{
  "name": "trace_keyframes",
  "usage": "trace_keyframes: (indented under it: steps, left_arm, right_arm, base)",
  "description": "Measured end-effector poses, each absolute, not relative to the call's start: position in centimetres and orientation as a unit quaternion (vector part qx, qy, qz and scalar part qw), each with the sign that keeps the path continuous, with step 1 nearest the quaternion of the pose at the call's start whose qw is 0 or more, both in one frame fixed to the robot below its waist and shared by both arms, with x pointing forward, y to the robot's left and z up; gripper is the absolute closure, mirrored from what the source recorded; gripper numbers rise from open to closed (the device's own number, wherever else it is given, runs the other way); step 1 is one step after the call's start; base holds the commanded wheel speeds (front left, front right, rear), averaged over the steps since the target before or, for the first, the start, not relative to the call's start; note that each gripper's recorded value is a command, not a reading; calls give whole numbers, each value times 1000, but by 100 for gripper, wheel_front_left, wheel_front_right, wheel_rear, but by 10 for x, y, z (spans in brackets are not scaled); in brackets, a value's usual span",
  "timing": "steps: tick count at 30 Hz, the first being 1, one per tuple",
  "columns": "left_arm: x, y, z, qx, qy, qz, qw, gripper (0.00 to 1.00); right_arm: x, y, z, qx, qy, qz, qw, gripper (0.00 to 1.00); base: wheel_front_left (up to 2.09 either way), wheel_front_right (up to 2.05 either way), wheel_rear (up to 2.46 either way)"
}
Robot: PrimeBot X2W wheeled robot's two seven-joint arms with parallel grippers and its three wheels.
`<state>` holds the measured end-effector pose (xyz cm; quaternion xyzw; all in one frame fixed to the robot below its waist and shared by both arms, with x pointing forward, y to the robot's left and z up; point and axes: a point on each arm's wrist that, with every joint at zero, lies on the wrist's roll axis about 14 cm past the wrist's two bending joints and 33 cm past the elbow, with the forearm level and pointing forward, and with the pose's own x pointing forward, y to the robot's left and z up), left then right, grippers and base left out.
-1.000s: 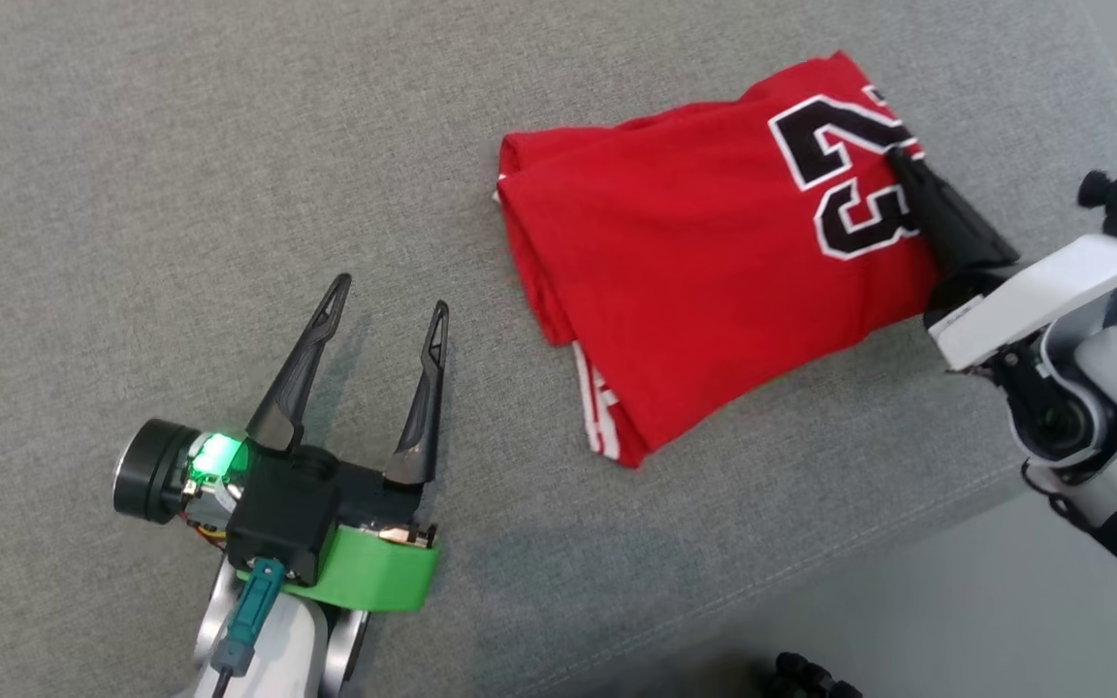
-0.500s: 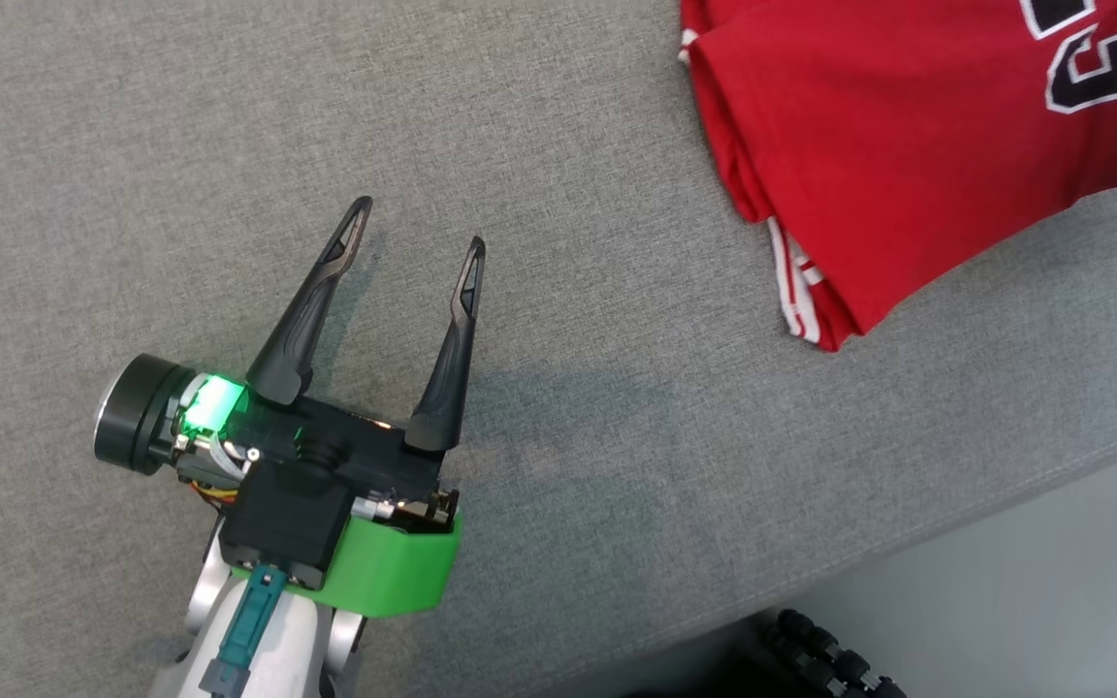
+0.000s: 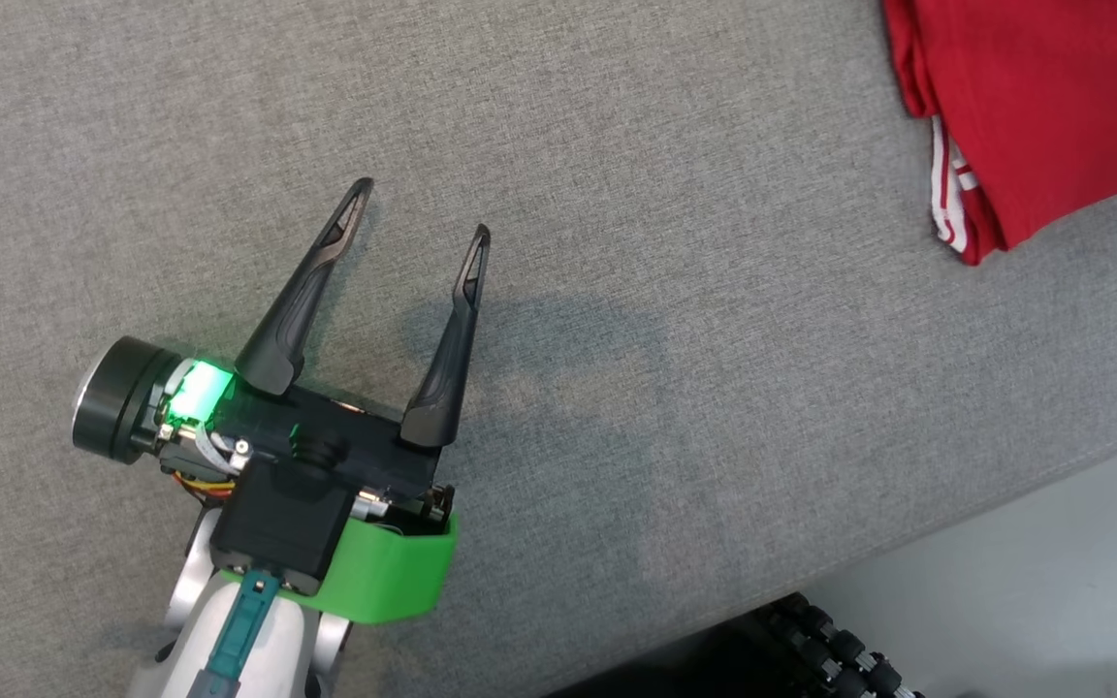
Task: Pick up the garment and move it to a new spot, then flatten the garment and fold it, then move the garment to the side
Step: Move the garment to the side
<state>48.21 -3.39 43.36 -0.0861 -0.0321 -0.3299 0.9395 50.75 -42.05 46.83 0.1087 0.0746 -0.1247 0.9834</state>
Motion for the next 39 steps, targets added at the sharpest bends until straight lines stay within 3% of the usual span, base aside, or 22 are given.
trace_keyframes:
  steps: [8, 9, 10, 11, 15, 19, 27, 39]
  left_arm:
    - [483, -33, 434, -83, -33, -331, 939, 0]
    - [483, -33, 435, -83, -34, -331, 939, 0]
    - [483, -32, 435, -82, -34, -331, 939, 0]
    - [483, -32, 436, -81, -36, -331, 940, 0]
    - [483, -29, 444, -82, -45, -324, 941, 0]
    - [481, -26, 451, -80, -52, -318, 943, 0]
    - [472, -12, 455, -93, -36, -283, 954, 0]
    - [440, 37, 446, -103, 30, -178, 978, 0]
  right_arm:
    - [502, -444, 467, 72, 82, -153, 982, 100]
    - [500, -449, 466, 62, 85, -160, 981, 80]
    - [497, -455, 464, 50, 89, -169, 980, 24]
    - [494, -461, 462, 37, 95, -178, 979, 0]
    - [495, -466, 459, 2, 95, -190, 977, 0]
    - [507, -457, 485, -23, 46, -183, 982, 0]
    - [509, -359, 483, 12, 5, -81, 997, 0]
    - [456, -253, 490, 68, -2, 28, 997, 0]
  base:
    - [0, 0, 0]
    - [0, 0, 0]
    - [0, 0, 0]
    - [0, 0, 0]
    - [0, 0, 0]
    - [0, 0, 0]
    - [0, 0, 0]
    - [0, 0, 0]
